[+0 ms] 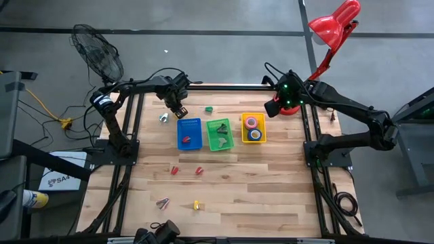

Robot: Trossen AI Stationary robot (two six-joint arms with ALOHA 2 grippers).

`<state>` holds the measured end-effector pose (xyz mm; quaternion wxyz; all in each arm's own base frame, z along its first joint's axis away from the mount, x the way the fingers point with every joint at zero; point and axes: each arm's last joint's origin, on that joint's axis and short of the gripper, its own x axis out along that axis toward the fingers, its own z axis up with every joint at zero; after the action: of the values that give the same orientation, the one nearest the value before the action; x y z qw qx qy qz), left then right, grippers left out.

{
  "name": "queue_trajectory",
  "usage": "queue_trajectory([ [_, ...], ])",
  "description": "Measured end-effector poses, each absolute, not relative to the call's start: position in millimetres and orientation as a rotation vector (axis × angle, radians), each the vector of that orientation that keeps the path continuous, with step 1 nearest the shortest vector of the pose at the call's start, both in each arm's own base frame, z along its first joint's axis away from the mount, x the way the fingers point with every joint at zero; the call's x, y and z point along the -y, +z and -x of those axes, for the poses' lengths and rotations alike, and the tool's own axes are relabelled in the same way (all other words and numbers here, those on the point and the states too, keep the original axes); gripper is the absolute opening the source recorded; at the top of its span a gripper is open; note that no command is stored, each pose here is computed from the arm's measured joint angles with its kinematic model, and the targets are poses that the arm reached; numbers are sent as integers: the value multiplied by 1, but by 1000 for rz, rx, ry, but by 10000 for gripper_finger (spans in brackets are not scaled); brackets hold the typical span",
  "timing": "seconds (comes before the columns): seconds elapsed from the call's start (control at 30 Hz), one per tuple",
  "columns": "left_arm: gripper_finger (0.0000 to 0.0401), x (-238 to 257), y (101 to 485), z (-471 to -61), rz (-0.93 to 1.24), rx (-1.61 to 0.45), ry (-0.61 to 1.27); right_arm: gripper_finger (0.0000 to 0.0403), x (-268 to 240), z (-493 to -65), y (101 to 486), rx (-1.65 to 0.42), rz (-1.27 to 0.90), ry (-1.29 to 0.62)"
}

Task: Pick and place Stapler, Stapler remover, tape
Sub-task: Put the yellow tape into the yellow bin

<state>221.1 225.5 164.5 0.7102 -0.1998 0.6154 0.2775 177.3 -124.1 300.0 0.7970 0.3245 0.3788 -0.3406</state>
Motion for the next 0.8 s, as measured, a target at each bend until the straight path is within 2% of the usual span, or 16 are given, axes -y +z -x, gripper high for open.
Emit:
queue_trajectory([
  [0.6, 39, -226, 165, -222, 406, -1360, 586, 227, 124, -177, 300, -813, -696, -732],
  [0.8, 39, -232, 178, -227, 372, -1329, 588, 227, 124, -178, 300, -812, -689, -726],
])
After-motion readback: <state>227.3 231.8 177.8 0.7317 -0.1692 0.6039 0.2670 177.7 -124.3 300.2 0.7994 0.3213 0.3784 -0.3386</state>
